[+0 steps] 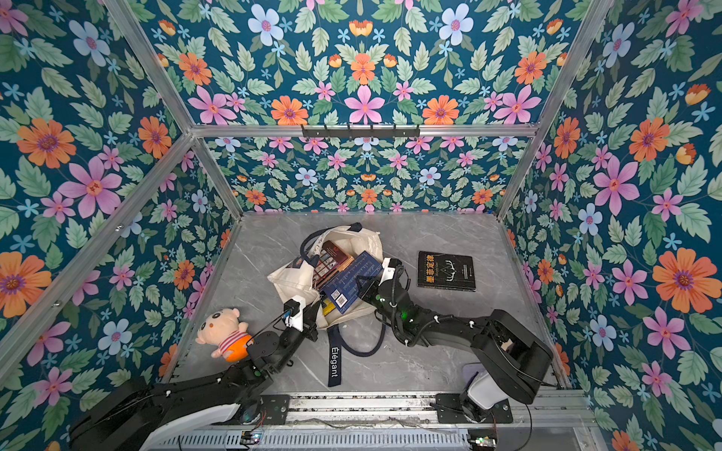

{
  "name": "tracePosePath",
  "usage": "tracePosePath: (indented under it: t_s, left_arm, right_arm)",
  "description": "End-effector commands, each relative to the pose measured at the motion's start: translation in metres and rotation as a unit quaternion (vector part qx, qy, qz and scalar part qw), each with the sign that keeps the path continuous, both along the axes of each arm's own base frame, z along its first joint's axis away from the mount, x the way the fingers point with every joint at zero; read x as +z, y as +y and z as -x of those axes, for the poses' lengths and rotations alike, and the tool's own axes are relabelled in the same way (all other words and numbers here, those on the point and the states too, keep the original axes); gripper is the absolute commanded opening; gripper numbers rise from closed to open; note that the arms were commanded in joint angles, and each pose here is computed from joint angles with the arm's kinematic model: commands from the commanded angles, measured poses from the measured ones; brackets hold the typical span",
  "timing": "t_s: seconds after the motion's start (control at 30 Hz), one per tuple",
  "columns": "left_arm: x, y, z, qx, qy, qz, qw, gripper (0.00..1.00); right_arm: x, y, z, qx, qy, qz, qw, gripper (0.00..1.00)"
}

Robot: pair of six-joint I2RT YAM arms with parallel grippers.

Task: Take out the books from the canvas bag
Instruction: Pick up the book from the canvas bag, then place the book on the book.

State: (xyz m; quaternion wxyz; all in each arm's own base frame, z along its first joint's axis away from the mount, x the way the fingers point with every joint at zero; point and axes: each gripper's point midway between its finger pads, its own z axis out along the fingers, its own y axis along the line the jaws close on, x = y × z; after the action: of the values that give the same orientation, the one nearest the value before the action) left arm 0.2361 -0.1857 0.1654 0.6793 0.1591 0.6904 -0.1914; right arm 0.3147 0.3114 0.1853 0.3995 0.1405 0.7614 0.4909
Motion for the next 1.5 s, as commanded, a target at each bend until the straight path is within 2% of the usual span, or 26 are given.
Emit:
tracePosePath:
  t_s: [0.0, 0.13, 0.23, 0.47, 0.7, 1.07, 1.27, 1.47]
  left_arm:
    - [0.006, 0.008, -0.005, 0.029, -0.010, 0.003, 1.000, 0.00]
    - [0.006, 0.008, -0.006, 0.031, -0.009, 0.002, 0.999, 0.00]
    - [0.006, 0.009, -0.006, 0.033, -0.009, 0.000, 0.999, 0.00]
    - [0.007, 0.011, -0.006, 0.036, -0.011, 0.003, 0.999, 0.00]
    - [0.001, 0.012, -0.010, 0.051, 0.017, 0.007, 0.999, 0.00]
    - [-0.015, 0.020, -0.008, 0.064, 0.033, -0.009, 0.997, 0.00]
    - [-0.018, 0.017, -0.004, 0.050, 0.018, -0.006, 0.999, 0.00]
    - [-0.011, 0.007, 0.003, 0.012, 0.000, -0.001, 1.000, 0.00]
  right_arm:
    - [0.047, 0.000, 0.011, 0.037, -0.088, -0.025, 0.995, 0.00]
    - [0.068, -0.013, 0.026, 0.044, -0.123, -0.014, 0.991, 0.00]
    - [0.081, -0.034, 0.035, 0.022, -0.143, -0.002, 0.990, 0.00]
    - [0.091, -0.127, 0.043, -0.131, -0.150, 0.031, 0.980, 0.00]
    - [0.080, -0.202, 0.039, -0.229, -0.108, 0.006, 0.967, 0.00]
    - [0.026, -0.286, -0.004, -0.348, -0.012, -0.057, 0.936, 0.00]
    - [0.021, -0.290, -0.035, -0.362, -0.016, -0.054, 0.931, 0.00]
    - [-0.020, -0.297, -0.060, -0.397, 0.033, -0.046, 0.916, 0.00]
